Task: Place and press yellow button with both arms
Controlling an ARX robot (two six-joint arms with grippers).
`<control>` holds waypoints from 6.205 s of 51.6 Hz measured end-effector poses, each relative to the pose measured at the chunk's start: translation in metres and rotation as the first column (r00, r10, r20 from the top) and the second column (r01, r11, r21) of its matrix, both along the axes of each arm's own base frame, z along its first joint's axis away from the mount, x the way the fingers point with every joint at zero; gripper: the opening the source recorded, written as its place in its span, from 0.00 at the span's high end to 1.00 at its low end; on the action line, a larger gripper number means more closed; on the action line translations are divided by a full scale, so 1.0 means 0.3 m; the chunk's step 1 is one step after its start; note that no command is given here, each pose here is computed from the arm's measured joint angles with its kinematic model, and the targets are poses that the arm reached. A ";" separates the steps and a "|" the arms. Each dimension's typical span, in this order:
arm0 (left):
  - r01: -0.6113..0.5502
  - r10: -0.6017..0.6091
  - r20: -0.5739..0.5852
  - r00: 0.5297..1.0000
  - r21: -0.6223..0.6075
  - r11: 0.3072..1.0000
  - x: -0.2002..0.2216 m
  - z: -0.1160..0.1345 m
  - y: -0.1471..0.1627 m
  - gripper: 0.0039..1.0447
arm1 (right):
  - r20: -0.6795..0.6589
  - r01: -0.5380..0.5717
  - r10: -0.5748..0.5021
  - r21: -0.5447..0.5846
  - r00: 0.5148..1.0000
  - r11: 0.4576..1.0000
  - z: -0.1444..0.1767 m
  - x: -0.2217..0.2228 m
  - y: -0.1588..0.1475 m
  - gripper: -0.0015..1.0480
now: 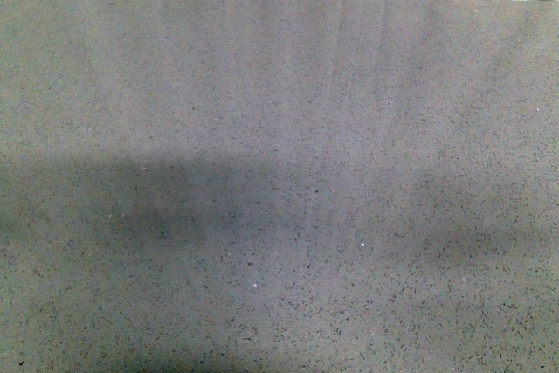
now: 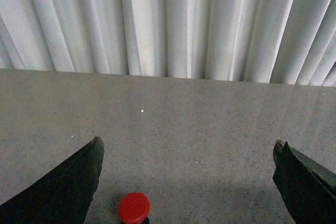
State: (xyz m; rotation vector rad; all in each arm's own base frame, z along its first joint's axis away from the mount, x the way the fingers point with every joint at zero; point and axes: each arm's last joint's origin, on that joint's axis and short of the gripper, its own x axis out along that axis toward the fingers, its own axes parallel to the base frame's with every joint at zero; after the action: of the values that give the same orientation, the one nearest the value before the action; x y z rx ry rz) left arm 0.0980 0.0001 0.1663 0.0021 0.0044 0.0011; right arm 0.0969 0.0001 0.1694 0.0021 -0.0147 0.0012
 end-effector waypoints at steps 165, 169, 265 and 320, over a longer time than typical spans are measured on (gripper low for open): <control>-0.307 0.264 -0.514 0.816 0.002 0.952 0.370 -0.317 0.495 0.09 | 0.000 0.000 0.000 0.000 1.000 1.000 0.000 0.000 0.000 0.09; -0.305 0.263 -0.516 0.815 0.004 0.952 0.371 -0.320 0.493 0.12 | 0.000 0.000 0.000 0.000 1.000 1.000 0.000 0.000 0.000 0.09; 0.458 -0.415 -0.426 0.804 -0.002 0.889 0.568 -0.234 -0.533 0.68 | 0.000 0.000 0.000 0.000 1.000 1.000 0.000 0.000 0.000 0.09; 0.444 -0.417 -0.459 0.785 -0.054 0.894 0.472 -0.243 -0.430 0.09 | 0.000 0.000 0.000 0.000 1.000 1.000 0.000 0.000 0.000 0.09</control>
State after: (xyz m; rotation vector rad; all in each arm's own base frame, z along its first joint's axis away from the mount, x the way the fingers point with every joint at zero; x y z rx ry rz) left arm 0.2397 -0.1288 0.0935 0.0616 0.4846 -0.4641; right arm 0.0969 0.0001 0.1694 0.0025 -0.0147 0.0015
